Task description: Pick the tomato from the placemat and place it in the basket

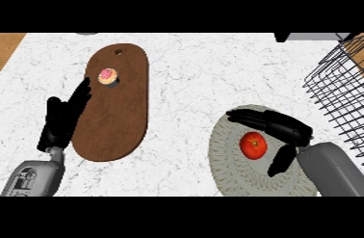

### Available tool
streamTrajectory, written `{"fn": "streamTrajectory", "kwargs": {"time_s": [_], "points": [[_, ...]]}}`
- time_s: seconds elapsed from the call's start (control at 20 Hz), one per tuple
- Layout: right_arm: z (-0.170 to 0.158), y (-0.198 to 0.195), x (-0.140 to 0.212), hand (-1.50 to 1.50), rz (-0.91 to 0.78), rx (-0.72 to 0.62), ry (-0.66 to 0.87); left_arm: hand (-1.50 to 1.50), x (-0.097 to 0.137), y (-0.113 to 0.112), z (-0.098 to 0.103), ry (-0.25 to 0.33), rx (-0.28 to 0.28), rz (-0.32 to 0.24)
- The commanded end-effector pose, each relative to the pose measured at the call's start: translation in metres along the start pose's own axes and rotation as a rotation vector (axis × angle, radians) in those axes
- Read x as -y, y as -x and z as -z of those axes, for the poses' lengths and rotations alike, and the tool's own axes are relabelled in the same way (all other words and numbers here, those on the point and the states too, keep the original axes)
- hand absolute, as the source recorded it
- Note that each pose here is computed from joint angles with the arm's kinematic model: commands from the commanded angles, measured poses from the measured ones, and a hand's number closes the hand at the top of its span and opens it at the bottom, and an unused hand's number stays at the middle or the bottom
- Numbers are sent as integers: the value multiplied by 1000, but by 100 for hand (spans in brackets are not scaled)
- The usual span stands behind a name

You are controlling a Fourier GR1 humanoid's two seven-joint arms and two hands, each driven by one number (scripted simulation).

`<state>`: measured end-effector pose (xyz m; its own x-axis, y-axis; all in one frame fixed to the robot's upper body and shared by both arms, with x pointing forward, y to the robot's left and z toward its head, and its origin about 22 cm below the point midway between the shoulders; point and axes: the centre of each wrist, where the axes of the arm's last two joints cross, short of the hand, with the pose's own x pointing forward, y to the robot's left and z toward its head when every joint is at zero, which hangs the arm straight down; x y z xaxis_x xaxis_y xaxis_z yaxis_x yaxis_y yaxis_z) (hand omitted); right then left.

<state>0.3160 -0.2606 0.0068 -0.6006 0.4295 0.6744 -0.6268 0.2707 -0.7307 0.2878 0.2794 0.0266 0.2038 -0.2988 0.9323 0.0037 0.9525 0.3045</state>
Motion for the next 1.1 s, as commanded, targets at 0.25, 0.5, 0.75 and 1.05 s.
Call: {"fn": "streamTrajectory", "kwargs": {"time_s": [0.25,0.5,0.75,1.05], "points": [[17,2,-30,150,-135,95,0,0,-21,4,-6,-4,16,10],[16,-5,-30,150,-198,142,24,0,-17,12,-1,-23,4,1],[12,-19,-24,150,-319,-116,73,0,-3,-8,12,-20,-1,-3],[-5,-27,-18,150,-549,-622,83,0,-19,14,-2,-57,-17,7]]}}
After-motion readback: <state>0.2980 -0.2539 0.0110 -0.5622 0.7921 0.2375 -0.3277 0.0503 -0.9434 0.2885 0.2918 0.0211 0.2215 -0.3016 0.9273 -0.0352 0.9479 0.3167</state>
